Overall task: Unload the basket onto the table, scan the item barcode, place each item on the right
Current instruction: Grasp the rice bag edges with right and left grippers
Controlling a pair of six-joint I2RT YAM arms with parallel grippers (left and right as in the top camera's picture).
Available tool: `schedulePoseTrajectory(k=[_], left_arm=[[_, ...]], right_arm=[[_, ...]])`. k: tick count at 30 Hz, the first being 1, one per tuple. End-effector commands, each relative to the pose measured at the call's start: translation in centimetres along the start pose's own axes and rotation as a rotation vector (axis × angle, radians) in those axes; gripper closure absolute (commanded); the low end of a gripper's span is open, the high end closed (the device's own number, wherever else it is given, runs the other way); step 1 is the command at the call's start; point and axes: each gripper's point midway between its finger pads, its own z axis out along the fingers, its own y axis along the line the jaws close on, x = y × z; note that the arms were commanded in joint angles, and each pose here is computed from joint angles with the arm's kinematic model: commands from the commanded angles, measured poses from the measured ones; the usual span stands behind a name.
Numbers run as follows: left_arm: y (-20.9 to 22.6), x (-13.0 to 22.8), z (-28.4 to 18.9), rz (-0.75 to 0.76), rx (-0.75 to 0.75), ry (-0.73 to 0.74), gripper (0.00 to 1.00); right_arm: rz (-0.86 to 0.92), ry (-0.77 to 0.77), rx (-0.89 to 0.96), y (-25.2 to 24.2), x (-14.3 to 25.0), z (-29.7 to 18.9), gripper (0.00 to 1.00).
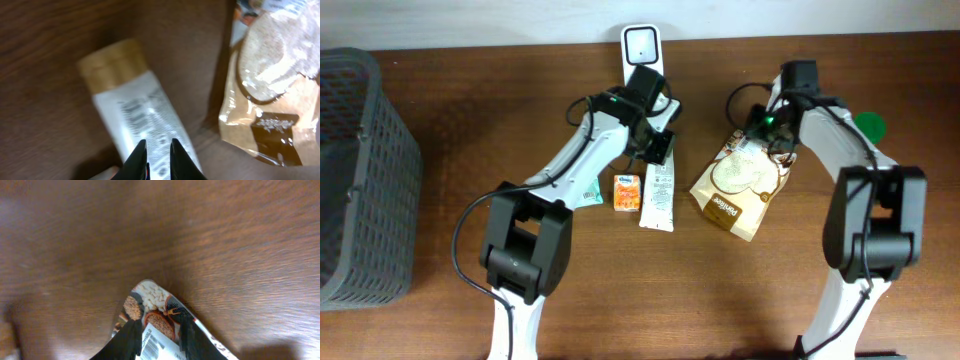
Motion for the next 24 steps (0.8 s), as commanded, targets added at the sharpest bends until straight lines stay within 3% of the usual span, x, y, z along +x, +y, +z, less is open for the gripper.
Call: schedulePoseTrajectory(k=[1, 4, 10, 13, 18, 21, 24], left_arm=[[0.3, -0.1, -0.1, -0.021, 0.005, -0.003, 0.86], [0.2, -0.3, -0.1, -0.018, 0.006, -0.009, 0.86], [0.2, -0.2, -0.1, -0.018, 0.006, -0.008, 0.86], [0.1, -0.1, -0.1, -0.017, 0.007, -0.004, 0.85], [-0.3, -0.1, 0.0, -0.009, 0.009, -0.002, 0.85], [-0.3, -0.2, 0.0, -0.008, 0.010, -0.006, 0.85], [-0.3, -0.2, 0.0, -0.008, 0.010, -0.006, 0.84]], right_arm=[[0.016, 0.053, -0.018, 0.0, 1.4, 1.6, 0.73], [-0.199, 0.102, -0.227, 4.5, 2.9, 1.3, 0.73], [-0.358, 0.202, -0.301, 10.6, 7.7, 1.8, 0.72], [-0.352, 0.222, -0.384, 12.7, 7.3, -0.6, 0.69], [-0.217, 0.250, -0.325, 9.4, 4.1, -8.1, 0.69], [-0.098, 0.421, -0.092, 2.8, 7.4, -8.9, 0.69], [-0.074, 0.546, -0.056, 1.7, 11.4, -7.8, 0.68]])
